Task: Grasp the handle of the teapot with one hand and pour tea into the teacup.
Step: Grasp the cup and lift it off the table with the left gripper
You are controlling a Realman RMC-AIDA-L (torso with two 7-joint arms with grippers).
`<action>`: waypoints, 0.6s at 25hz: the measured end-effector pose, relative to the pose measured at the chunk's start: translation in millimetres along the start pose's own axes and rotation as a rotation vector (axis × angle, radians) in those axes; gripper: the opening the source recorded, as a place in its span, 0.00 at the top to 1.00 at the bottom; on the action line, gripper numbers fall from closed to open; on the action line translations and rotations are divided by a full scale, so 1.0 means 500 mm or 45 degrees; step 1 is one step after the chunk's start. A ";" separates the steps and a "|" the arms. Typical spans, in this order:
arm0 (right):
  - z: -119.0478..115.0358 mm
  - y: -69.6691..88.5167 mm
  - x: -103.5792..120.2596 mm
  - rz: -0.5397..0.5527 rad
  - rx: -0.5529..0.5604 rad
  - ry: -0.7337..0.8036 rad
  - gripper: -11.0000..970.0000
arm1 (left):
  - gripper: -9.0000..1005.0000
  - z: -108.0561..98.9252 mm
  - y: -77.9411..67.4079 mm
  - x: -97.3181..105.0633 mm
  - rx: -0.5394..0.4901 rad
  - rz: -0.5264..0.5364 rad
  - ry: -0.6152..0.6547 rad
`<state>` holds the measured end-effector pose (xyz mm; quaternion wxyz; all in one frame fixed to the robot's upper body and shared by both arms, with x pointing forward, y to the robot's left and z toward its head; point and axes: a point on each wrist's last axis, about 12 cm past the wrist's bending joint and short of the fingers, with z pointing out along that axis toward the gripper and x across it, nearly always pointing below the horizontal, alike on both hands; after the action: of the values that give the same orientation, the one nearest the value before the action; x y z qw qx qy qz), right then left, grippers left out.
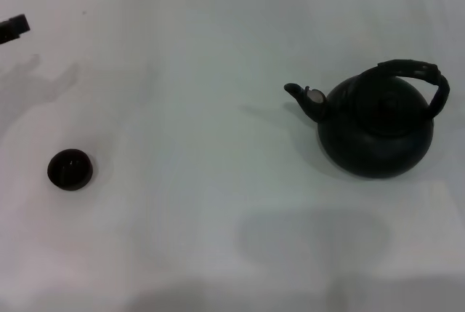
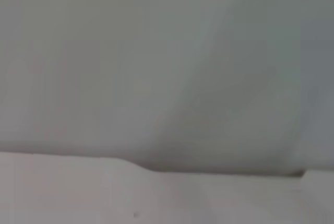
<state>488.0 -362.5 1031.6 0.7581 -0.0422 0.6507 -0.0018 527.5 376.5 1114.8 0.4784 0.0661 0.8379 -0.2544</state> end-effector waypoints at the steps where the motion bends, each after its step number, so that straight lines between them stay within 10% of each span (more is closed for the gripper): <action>1: 0.000 0.000 0.000 0.002 0.000 -0.001 0.09 | 0.20 -0.002 -0.007 -0.013 -0.007 0.003 0.041; 15: 0.000 0.005 -0.008 0.009 -0.015 -0.045 0.09 | 0.20 0.031 -0.137 -0.095 0.012 0.258 0.748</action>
<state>487.2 -359.7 1035.2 0.7693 -0.0444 0.6373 0.0056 540.6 316.2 1172.9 0.2384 0.2223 0.9282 -0.1793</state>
